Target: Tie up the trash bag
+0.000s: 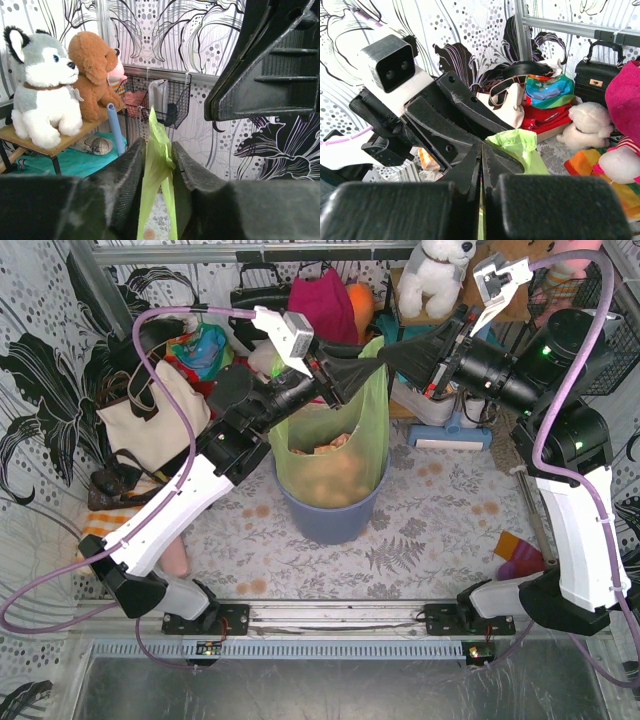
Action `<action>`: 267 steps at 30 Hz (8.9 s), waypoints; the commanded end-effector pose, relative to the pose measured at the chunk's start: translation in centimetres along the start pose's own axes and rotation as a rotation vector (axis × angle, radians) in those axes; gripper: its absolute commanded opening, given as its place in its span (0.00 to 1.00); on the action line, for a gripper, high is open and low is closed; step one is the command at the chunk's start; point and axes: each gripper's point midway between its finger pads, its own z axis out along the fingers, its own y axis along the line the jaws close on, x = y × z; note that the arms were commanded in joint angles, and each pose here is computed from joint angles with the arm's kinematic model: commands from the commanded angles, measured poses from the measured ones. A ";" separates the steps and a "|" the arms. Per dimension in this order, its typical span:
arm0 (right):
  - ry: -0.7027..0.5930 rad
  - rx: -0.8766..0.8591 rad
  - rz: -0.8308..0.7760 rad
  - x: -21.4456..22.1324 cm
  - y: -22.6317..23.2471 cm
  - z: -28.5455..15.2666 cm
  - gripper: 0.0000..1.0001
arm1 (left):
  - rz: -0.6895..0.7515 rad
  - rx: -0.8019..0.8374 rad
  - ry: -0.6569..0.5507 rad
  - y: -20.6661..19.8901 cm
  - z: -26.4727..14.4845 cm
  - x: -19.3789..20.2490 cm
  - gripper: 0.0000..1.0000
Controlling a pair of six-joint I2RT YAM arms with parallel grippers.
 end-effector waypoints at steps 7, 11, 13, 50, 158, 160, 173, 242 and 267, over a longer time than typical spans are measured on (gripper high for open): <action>-0.057 -0.015 -0.031 -1.6 0.8 -0.4 0.00 | 0.030 0.095 -0.035 -1.8 -0.2 -1.4 0.00; -0.057 -0.029 -0.034 -1.7 0.8 0.0 0.00 | 0.045 0.143 -0.022 -3.0 -1.6 -0.9 0.00; -0.051 -0.050 -0.032 -1.7 0.8 0.6 0.00 | 0.059 0.164 -0.024 -3.5 -2.3 -0.8 0.00; 0.134 -0.299 0.003 5.1 2.5 10.4 0.55 | 0.100 0.280 -0.033 -7.2 -8.4 0.1 0.00; -0.007 0.402 0.259 19.4 1.7 3.6 0.00 | 0.177 -0.118 -0.057 0.3 -8.9 0.6 0.00; -0.032 0.428 0.246 19.5 1.7 3.7 0.00 | 0.175 -0.111 -0.045 0.2 -8.8 0.7 0.00; -0.203 0.586 0.174 20.9 -0.3 3.8 0.00 | 0.167 -0.089 -0.025 -0.1 -8.6 0.7 0.00; -0.481 0.798 0.049 19.4 -6.1 3.3 0.00 | -0.093 -0.331 0.177 6.6 -14.0 4.4 0.61; -0.476 0.795 0.039 18.9 -5.9 3.4 0.00 | -0.333 0.038 0.271 6.3 -12.8 10.0 0.52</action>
